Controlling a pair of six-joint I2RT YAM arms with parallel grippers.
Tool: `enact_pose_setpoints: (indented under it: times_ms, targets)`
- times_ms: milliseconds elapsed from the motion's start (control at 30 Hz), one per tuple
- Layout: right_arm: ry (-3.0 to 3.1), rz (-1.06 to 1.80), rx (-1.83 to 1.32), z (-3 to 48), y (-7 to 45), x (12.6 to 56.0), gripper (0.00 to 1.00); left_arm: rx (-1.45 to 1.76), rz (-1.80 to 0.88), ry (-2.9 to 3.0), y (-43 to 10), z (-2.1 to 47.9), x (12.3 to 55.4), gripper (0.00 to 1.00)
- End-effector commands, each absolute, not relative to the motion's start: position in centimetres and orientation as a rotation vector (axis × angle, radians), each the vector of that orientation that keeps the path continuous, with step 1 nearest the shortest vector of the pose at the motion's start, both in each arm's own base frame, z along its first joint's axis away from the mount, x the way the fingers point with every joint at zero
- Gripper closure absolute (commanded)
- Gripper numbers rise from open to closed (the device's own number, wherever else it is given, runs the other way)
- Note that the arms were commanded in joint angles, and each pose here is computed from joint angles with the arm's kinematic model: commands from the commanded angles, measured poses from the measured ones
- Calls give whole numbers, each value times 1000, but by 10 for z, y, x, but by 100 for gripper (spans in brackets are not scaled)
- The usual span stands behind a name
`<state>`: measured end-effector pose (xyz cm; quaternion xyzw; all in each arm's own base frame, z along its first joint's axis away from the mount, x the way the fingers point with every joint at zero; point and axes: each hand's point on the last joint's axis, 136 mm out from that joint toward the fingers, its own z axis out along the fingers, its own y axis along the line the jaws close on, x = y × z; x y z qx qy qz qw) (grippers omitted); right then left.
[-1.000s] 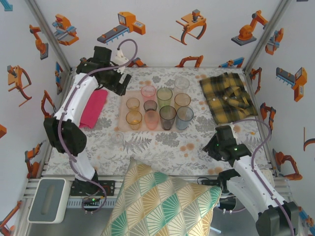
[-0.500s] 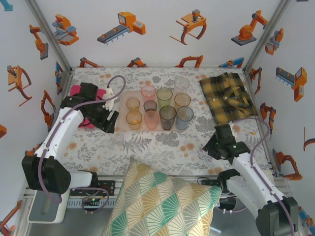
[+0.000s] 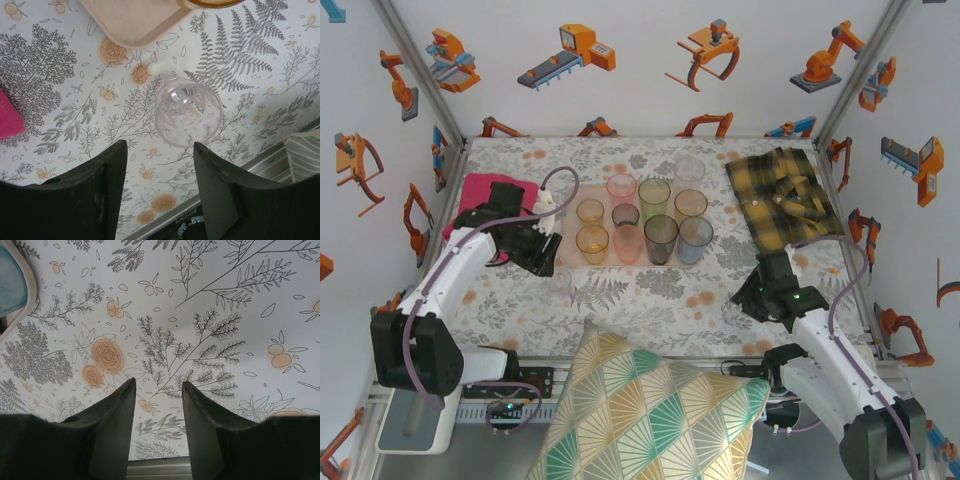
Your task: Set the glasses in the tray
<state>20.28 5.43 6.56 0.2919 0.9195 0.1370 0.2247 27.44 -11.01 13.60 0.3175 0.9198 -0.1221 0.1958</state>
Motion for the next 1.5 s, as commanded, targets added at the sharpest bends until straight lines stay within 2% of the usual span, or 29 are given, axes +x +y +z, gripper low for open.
enact_pose_setpoints:
  times_ms: [0, 300, 700, 1167, 1467]
  targets:
    - [2500, 371, 807, 75, 51, 209, 58, 897, -373, 2566, -118, 131, 277, 48]
    - [2497, 369, 802, 77, 53, 215, 58, 960, -249, 2557, -116, 110, 275, 50]
    - [2505, 389, 779, 79, 58, 223, 58, 1004, -238, 2563, -121, 98, 275, 54]
    - [2509, 389, 764, 85, 60, 232, 58, 1028, -203, 2584, -124, 79, 275, 68]
    - [2516, 390, 771, 80, 60, 228, 58, 1024, -179, 2579, -124, 81, 276, 84]
